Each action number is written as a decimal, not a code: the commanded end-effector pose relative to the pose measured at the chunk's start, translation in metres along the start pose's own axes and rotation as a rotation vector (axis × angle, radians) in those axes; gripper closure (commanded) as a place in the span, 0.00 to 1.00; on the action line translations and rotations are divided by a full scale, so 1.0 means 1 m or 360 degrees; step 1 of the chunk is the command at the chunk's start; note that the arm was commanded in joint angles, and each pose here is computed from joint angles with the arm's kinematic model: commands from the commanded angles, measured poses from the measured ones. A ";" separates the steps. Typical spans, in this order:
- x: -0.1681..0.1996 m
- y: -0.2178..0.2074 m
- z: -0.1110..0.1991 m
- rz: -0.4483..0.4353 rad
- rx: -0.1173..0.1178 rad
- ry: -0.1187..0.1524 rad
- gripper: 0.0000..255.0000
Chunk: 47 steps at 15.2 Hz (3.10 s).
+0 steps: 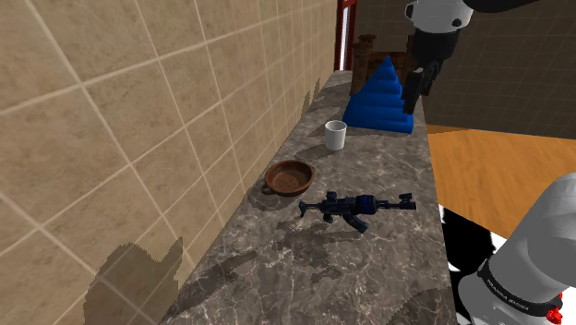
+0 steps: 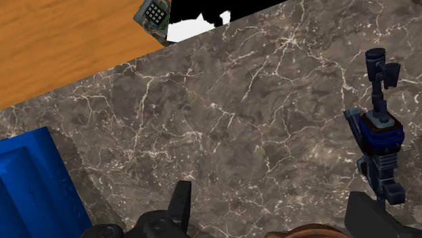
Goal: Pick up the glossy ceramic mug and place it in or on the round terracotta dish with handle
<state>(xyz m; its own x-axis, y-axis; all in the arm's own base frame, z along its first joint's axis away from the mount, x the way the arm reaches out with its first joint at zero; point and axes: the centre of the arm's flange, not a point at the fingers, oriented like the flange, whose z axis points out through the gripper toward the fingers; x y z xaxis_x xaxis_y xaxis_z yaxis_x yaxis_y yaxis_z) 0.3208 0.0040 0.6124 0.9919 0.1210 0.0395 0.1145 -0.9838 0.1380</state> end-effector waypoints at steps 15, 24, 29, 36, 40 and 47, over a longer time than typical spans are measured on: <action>0.125 0.051 0.120 -0.0028 0.0052 0.0087 0.00; 0.209 0.080 0.194 -0.0046 0.0085 0.0142 0.00; 0.257 0.095 0.234 -0.0056 0.0104 0.0173 0.00; 0.285 0.101 0.276 -0.0061 0.0113 0.0189 0.00; 0.287 0.100 0.294 -0.0061 0.0113 0.0189 0.00; 0.287 0.100 0.294 -0.0061 0.0113 0.0189 0.00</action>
<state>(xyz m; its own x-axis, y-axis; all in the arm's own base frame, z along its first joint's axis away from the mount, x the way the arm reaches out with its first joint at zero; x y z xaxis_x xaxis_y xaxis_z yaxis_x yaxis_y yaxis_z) 0.6331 -0.0983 0.3463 0.9736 0.1693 0.1531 0.1600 -0.9845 0.0713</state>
